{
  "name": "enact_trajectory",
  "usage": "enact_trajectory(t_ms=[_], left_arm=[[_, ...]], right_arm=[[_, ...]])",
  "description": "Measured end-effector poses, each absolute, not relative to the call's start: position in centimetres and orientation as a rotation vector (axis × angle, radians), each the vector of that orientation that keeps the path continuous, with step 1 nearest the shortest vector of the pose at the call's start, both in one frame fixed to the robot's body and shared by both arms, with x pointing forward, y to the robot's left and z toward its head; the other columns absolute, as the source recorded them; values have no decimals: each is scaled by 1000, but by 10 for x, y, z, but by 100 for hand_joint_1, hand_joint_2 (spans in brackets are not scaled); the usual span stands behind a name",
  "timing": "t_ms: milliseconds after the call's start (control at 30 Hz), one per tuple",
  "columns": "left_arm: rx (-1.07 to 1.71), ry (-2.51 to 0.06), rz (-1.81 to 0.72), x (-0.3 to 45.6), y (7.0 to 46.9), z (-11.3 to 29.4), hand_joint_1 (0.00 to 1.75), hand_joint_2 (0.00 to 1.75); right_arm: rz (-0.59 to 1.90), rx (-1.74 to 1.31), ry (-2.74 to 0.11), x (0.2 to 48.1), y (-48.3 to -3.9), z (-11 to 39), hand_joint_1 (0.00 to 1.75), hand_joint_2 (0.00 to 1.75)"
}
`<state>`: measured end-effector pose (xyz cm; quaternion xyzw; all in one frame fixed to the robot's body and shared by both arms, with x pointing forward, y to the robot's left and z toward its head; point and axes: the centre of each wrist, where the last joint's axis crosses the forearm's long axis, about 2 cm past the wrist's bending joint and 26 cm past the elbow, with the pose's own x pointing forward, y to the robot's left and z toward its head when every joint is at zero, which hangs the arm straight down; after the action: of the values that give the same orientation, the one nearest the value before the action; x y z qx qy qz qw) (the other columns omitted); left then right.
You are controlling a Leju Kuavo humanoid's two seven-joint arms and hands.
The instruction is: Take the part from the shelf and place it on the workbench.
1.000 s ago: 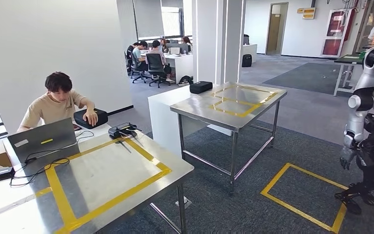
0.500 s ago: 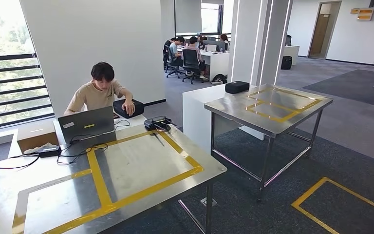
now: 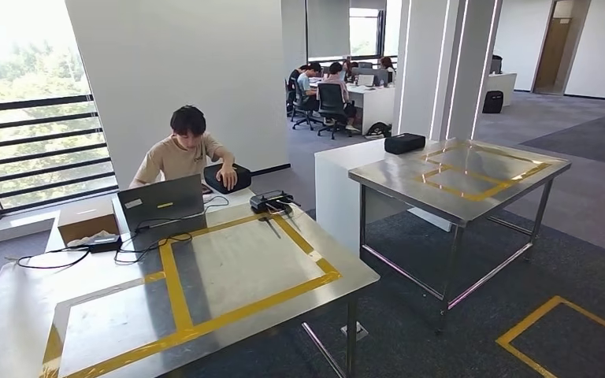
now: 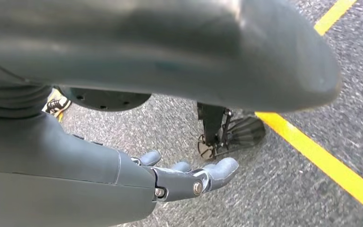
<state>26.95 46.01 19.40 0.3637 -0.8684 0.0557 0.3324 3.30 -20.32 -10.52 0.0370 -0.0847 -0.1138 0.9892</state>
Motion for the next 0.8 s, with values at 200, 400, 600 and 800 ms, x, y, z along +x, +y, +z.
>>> enact_trajectory(t_ms=[200, 400, 600, 800], left_arm=[[958, -2268, 141, 270, 460, 195, 175, 175], [968, -2274, 142, 269, 460, 197, 175, 175], [976, -2278, 144, 269, 457, 195, 175, 175], [974, -2275, 153, 267, 454, 191, 175, 175]], right_arm=[[-236, 74, -163, 33, -203, -105, 0, 0], [-243, 79, -160, 33, -202, -105, 0, 0], [-243, 79, -166, 35, -202, -105, 0, 0], [-244, 70, -159, 31, -203, -105, 0, 0]])
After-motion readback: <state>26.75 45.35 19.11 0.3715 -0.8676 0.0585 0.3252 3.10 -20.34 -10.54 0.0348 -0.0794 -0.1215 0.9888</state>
